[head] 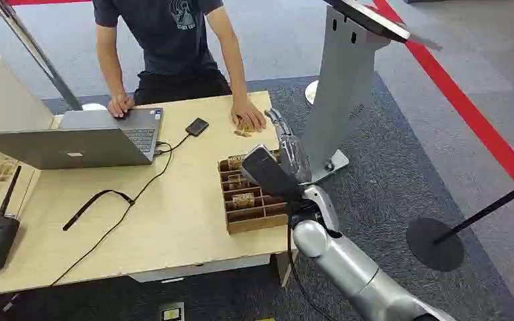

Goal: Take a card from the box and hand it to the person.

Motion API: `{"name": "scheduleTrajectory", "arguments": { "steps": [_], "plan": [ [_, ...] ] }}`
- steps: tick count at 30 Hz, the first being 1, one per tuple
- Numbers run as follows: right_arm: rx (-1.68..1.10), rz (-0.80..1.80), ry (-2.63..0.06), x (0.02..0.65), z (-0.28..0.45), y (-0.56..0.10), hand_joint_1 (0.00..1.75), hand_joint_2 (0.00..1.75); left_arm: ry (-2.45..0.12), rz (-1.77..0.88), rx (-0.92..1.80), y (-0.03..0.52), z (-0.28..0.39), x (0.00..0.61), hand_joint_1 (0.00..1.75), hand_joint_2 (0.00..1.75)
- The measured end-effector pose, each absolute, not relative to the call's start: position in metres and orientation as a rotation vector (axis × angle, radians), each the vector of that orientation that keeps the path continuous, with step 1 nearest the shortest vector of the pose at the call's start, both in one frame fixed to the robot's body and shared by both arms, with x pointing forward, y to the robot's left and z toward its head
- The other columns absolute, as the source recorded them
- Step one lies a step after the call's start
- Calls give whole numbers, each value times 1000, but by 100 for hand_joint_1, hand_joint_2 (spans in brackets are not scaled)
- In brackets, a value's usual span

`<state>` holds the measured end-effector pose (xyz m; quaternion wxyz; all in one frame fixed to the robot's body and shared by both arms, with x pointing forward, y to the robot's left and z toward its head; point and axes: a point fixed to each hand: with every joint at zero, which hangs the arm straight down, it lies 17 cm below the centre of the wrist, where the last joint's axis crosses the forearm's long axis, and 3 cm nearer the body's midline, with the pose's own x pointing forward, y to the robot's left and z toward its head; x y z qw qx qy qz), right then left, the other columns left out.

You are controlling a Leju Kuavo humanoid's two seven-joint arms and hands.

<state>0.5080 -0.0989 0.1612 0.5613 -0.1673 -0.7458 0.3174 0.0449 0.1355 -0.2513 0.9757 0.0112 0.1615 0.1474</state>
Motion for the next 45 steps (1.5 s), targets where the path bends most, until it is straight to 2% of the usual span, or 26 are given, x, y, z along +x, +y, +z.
{"name": "scheduleTrajectory", "arguments": {
  "steps": [38,45],
  "plan": [
    [-396,820,-1690,505,142,-104,0,175,325,293,16,136,-251,46,0,175],
    [-427,820,-1656,492,130,-115,0,175,297,296,107,143,-252,45,0,175]
  ]
}}
